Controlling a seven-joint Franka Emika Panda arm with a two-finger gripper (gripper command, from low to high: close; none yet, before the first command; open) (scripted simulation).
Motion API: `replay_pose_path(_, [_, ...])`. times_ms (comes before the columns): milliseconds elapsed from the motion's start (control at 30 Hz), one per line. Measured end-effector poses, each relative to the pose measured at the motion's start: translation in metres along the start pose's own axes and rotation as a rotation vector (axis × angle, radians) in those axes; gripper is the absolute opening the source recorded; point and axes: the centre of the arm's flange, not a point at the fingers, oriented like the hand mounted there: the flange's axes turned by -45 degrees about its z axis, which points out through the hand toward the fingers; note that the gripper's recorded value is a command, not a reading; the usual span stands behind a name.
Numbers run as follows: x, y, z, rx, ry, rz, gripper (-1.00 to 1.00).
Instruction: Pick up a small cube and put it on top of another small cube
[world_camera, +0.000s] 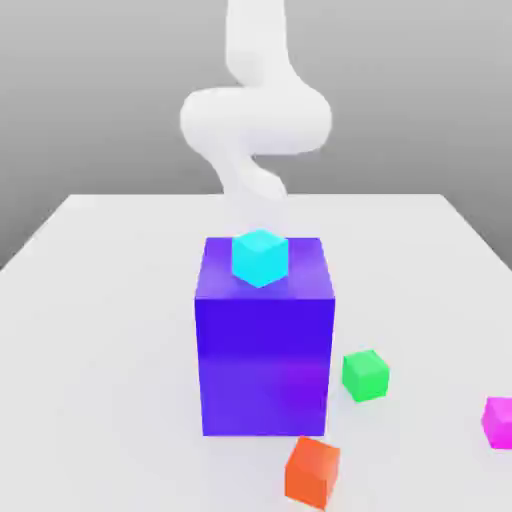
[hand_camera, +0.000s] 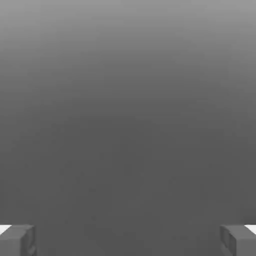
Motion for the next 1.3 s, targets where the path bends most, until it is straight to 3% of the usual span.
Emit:
replay_pose_path(433, [-0.06,-0.157,0.221,0.24,-0.301,-0.591,0.0])
replay_pose_path(900, [-0.277,-0.32,0.367,0.511,-0.57,-1.259,0.0])
replay_pose_path(1067, [-0.332,-0.33,0.414,0.531,-0.588,-1.304,0.0])
replay_pose_path(1100, [-0.338,-0.33,0.419,0.531,-0.588,-1.305,-1.0])
replay_pose_path(1300, [-0.341,-0.33,0.422,0.531,-0.59,-1.306,-1.0])
